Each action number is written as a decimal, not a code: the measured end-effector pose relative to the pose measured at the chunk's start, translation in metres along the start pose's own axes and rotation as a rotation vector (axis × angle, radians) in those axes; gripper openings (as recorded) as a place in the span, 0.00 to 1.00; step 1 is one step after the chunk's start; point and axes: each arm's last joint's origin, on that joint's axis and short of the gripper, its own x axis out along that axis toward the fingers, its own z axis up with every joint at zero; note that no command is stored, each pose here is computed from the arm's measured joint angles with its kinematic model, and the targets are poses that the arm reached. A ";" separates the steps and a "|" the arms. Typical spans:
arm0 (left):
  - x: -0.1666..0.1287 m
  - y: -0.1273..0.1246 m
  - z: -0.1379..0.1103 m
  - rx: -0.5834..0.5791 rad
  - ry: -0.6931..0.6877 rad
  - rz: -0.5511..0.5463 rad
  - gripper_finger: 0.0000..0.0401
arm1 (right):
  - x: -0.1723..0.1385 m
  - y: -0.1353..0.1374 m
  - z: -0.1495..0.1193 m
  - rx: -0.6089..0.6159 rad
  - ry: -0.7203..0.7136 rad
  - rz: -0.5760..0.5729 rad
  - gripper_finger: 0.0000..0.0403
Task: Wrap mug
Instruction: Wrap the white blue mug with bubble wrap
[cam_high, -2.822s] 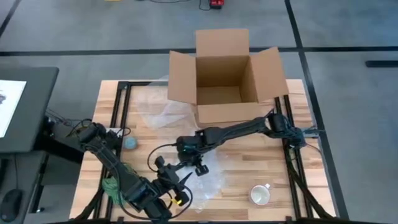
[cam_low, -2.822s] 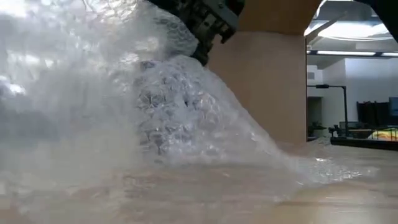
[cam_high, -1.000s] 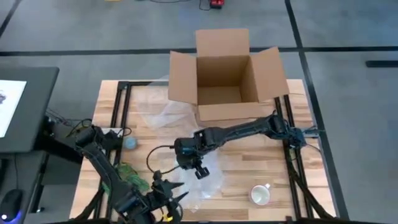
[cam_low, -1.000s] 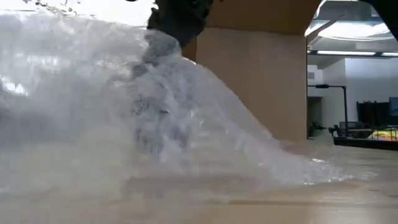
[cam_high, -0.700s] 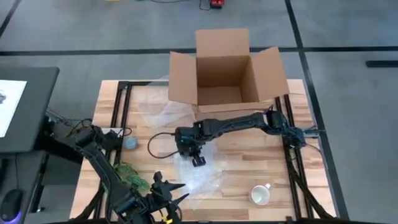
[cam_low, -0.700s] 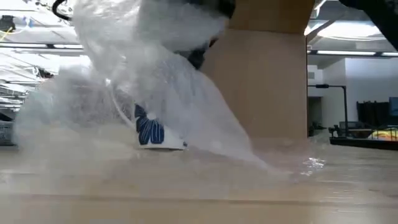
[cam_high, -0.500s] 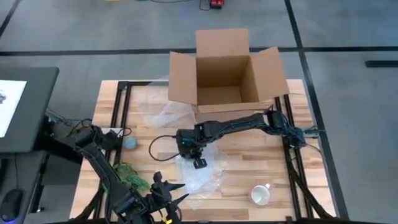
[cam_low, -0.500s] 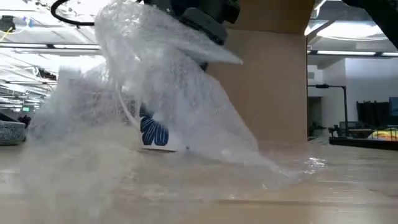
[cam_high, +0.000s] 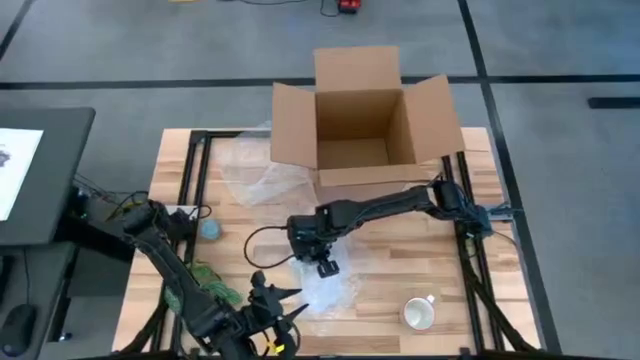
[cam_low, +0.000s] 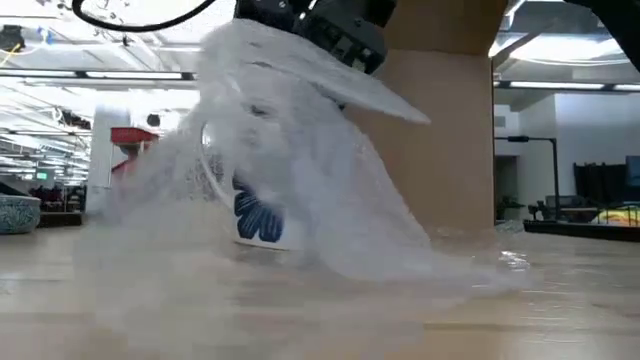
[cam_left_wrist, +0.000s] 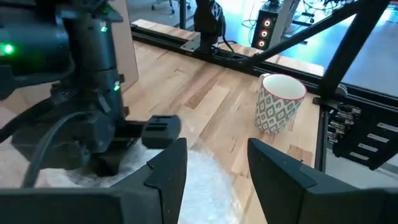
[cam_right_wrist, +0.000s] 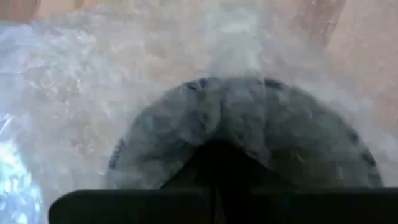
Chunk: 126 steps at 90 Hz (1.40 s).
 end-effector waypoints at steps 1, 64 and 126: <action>0.000 0.000 0.000 0.000 0.000 0.000 0.37 | -0.002 0.000 0.000 -0.001 -0.004 -0.001 0.00; -0.001 0.000 0.000 -0.006 0.003 -0.004 0.37 | -0.023 0.005 0.006 0.083 -0.055 -0.009 0.00; 0.007 0.003 0.003 0.120 0.003 0.021 0.37 | 0.023 -0.006 0.000 0.060 -0.008 -0.006 0.00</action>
